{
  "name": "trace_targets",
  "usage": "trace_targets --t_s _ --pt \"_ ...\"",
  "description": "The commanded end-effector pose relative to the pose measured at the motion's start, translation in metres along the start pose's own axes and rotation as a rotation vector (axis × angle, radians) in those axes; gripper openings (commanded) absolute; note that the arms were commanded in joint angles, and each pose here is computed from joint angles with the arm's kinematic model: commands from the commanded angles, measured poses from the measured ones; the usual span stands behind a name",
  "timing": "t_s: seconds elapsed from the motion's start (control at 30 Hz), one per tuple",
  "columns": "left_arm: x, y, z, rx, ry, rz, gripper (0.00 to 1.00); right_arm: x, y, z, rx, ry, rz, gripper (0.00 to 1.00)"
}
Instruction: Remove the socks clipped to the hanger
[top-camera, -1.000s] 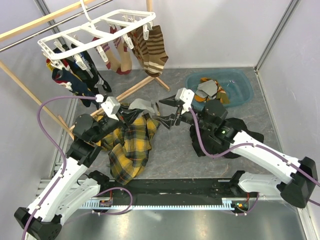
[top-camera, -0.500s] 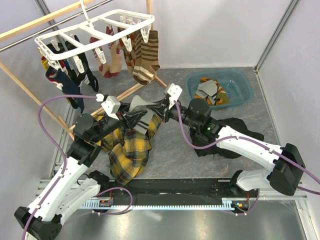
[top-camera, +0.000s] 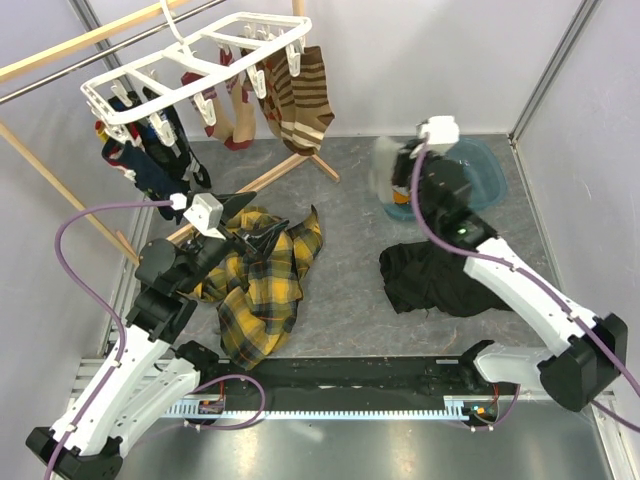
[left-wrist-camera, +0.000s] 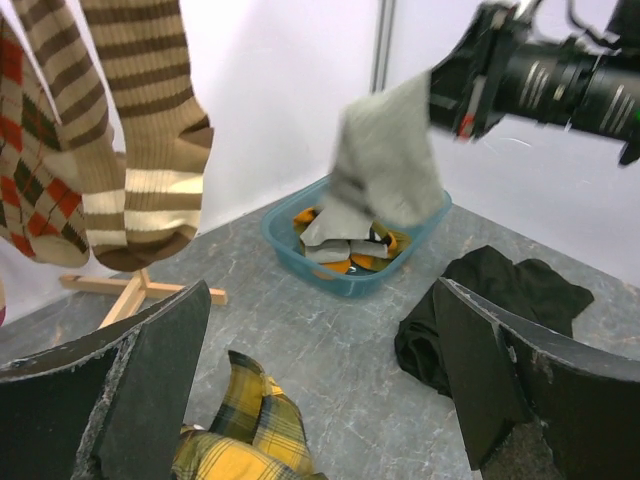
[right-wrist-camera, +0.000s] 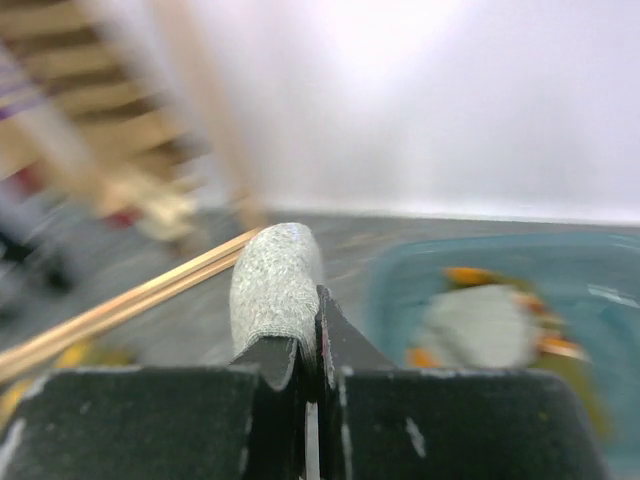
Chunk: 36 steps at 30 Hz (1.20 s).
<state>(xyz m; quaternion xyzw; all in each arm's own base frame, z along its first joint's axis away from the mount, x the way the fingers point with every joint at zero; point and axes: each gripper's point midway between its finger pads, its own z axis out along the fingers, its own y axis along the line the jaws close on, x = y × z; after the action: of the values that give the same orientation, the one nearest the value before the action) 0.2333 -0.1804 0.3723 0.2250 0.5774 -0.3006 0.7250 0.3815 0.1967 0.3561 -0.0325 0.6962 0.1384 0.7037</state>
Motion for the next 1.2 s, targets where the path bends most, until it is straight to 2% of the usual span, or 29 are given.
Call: trace_targets --t_s 0.0,0.13,0.27,0.37,0.47,0.53,0.57,0.63,0.67,0.77,0.83,1.0,1.07,1.1,1.17 --pt "-0.007 0.009 0.001 -0.048 -0.025 0.028 0.99 -0.025 -0.068 -0.001 0.217 -0.056 -0.004 0.0" --pt "-0.008 0.013 0.001 -0.068 -0.028 0.03 0.99 -0.03 -0.123 0.016 0.344 -0.043 -0.035 0.0" --pt "-0.005 0.013 0.001 -0.07 -0.02 0.03 0.99 -0.033 -0.159 0.034 0.413 -0.037 -0.023 0.0" --pt "-0.005 0.012 0.002 -0.064 -0.018 0.029 0.99 -0.01 -0.19 0.05 0.482 0.012 -0.016 0.0" --pt "-0.006 0.012 0.002 -0.061 -0.017 0.032 0.99 0.038 -0.221 0.071 0.537 0.105 0.019 0.0" --pt "-0.006 0.012 0.001 -0.062 -0.017 0.033 0.99 0.061 -0.238 0.077 0.564 0.141 0.064 0.16" --pt "-0.007 0.013 0.001 -0.065 -0.02 0.034 0.99 0.081 -0.244 0.082 0.573 0.182 0.079 0.31" --pt "-0.01 0.013 0.0 -0.071 -0.027 0.037 0.99 0.1 -0.25 0.08 0.601 0.245 0.097 0.4" --pt "-0.008 0.014 0.0 -0.076 -0.024 0.038 0.99 0.11 -0.252 0.079 0.616 0.273 0.101 0.49" --pt "-0.011 0.017 -0.002 -0.095 -0.036 0.045 0.99 0.112 -0.26 0.07 0.698 0.312 0.112 0.59" --pt "-0.012 0.018 -0.002 -0.103 -0.038 0.045 0.99 0.108 -0.259 0.068 0.712 0.339 0.124 0.61" --pt "-0.009 0.017 0.0 -0.088 -0.026 0.04 0.99 0.091 -0.235 0.071 0.613 0.326 0.145 0.66" --pt "-0.007 0.017 0.001 -0.087 -0.02 0.038 0.99 0.078 -0.213 0.077 0.497 0.297 0.175 0.66" --pt "-0.008 0.017 0.001 -0.09 -0.022 0.039 0.99 0.063 -0.199 0.086 0.416 0.234 0.19 0.66" --pt "-0.011 0.016 -0.001 -0.089 -0.031 0.041 0.99 0.055 -0.157 0.091 0.188 0.196 0.215 0.66"
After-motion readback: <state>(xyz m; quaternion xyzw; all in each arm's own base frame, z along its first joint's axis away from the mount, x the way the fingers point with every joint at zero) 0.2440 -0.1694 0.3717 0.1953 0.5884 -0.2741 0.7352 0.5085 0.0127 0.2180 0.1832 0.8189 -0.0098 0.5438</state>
